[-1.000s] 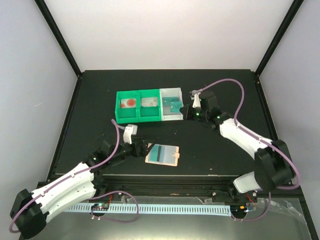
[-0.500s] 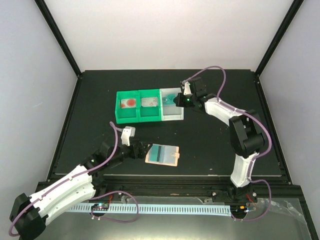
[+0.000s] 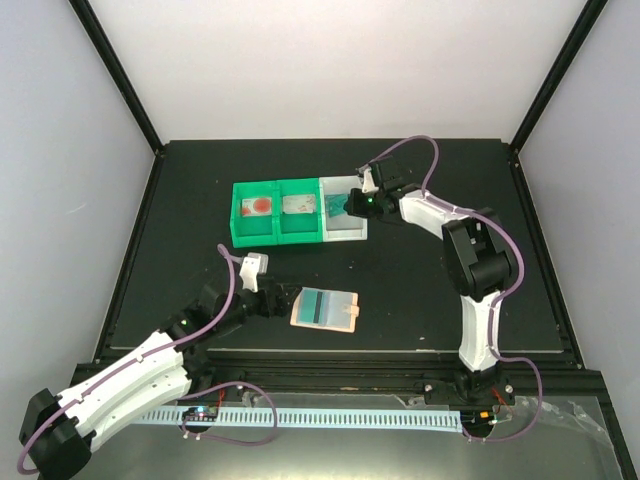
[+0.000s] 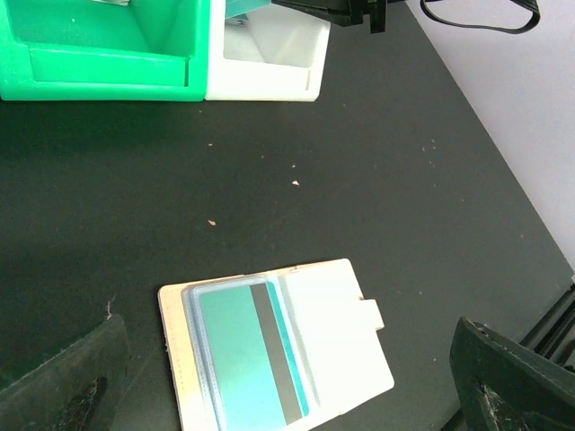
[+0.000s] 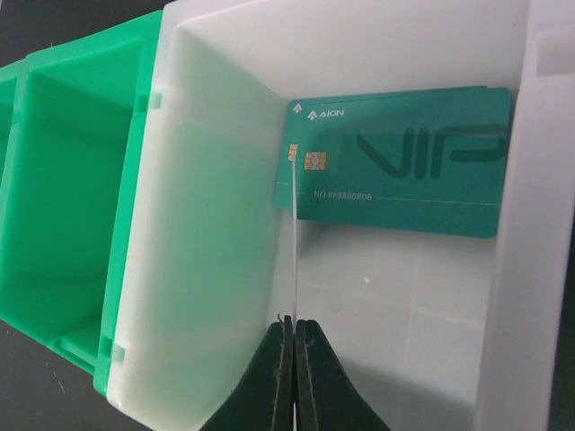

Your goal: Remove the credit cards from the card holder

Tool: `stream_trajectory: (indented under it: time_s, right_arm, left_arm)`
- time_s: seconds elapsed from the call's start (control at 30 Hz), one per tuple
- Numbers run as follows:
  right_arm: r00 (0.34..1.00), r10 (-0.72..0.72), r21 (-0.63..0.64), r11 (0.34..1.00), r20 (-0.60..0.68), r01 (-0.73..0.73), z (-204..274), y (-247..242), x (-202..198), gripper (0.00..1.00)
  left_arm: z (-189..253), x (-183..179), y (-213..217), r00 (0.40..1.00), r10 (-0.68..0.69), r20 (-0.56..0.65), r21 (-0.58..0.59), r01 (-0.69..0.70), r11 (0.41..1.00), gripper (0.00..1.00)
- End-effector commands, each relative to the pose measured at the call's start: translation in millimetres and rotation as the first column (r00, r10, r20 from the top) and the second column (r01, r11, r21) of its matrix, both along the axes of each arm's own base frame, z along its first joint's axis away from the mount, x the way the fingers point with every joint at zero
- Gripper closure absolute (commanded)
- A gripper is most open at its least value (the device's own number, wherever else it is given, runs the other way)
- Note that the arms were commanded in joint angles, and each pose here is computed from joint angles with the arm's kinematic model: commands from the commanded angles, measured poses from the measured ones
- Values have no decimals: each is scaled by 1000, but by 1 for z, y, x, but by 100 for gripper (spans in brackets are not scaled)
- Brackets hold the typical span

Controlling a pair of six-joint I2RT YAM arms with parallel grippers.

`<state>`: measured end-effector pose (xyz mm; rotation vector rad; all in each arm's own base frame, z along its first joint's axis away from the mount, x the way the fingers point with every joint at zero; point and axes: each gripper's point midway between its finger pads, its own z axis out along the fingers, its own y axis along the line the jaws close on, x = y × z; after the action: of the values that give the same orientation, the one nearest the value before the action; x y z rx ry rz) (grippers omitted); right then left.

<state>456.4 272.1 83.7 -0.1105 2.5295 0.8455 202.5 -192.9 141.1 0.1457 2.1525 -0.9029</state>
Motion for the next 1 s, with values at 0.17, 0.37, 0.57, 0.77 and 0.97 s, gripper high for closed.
stream_trajectory:
  time_s: [0.17,0.37,0.57,0.77,0.97]
  right_arm:
    - [1000,-3,27,1000,-21,3,-1,5,9,99]
    - [1000,0,24,1000,-18,0,-2,7,16,99]
    - [1000,-17,23,1000,-13,18,-6,4,21,99]
    - [999,-25,23,999,-29,26,-14,1,26,99]
    - [999,-32,20,999,-35,33,-20,-1,30,98]
  left_arm:
    - [2,3,7,1000,26,18,30,-27,999,1]
    - [0,3,6,1000,23,12,34,-24,999,1]
    - [1,4,7,999,29,12,35,-30,999,1]
    - [0,4,8,999,31,10,38,-32,999,1]
    - [-1,4,8,1000,29,10,41,-29,999,1]
